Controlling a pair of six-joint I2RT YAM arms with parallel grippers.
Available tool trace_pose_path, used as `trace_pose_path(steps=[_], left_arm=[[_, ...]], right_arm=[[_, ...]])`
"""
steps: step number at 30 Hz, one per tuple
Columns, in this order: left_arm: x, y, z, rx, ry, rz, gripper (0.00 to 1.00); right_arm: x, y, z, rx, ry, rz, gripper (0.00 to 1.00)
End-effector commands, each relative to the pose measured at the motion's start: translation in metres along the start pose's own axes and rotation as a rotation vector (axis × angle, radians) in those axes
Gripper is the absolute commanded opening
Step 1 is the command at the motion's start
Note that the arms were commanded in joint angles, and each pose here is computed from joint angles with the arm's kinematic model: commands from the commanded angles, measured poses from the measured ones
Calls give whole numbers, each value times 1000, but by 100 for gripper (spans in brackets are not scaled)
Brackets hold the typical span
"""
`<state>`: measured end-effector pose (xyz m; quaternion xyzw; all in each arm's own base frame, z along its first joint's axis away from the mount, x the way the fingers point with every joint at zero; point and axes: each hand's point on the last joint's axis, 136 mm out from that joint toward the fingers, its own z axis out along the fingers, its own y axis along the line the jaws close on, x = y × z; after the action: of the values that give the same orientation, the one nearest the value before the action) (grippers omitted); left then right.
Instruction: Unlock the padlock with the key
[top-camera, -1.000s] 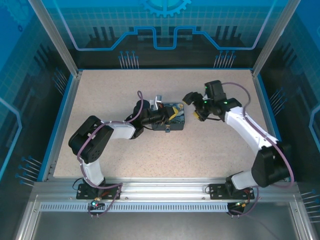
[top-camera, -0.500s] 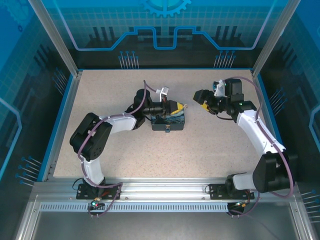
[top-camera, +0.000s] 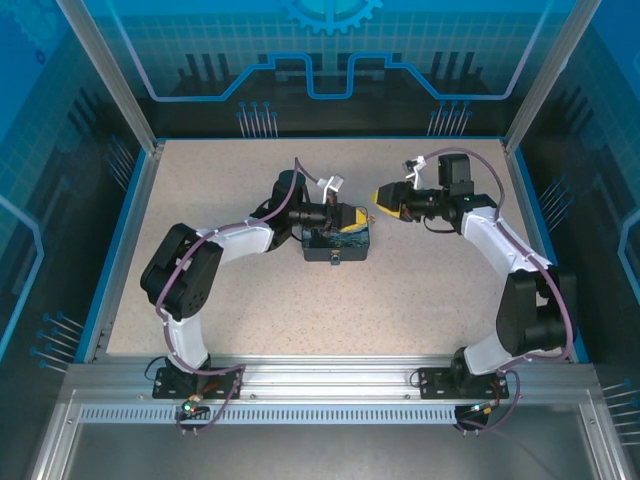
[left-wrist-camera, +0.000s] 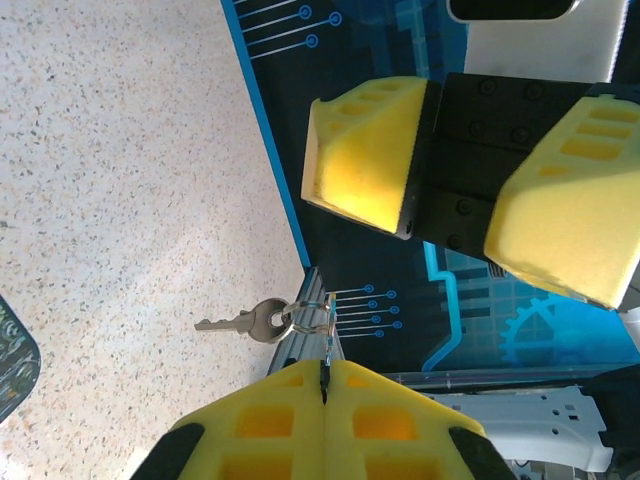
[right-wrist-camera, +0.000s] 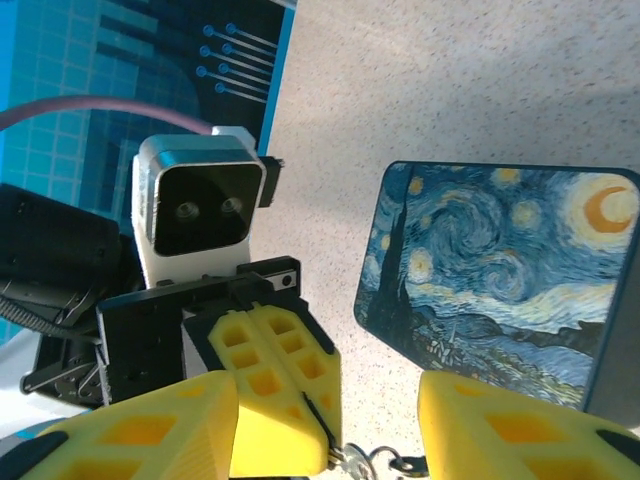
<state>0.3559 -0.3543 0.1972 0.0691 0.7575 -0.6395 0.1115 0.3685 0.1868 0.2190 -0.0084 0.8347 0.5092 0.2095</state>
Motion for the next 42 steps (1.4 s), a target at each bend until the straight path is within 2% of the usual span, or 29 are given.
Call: trace_pose_path(steps=[1, 16, 22, 27, 42], left_arm=[[-3, -16, -3, 18, 8, 56, 0], [-9, -25, -3, 34, -5, 67, 0], [-12, -25, -2, 34, -12, 66, 0], [-13, -24, 0, 36, -14, 60, 0], [-6, -27, 12, 48, 16, 56, 0]], right_arm=[[8, 14, 7, -78, 41, -46, 47], [32, -8, 13, -60, 86, -9, 45], [36, -8, 8, -80, 91, -8, 37], [36, -11, 1, -89, 76, 1, 26], [28, -1, -5, -150, 64, -12, 25]])
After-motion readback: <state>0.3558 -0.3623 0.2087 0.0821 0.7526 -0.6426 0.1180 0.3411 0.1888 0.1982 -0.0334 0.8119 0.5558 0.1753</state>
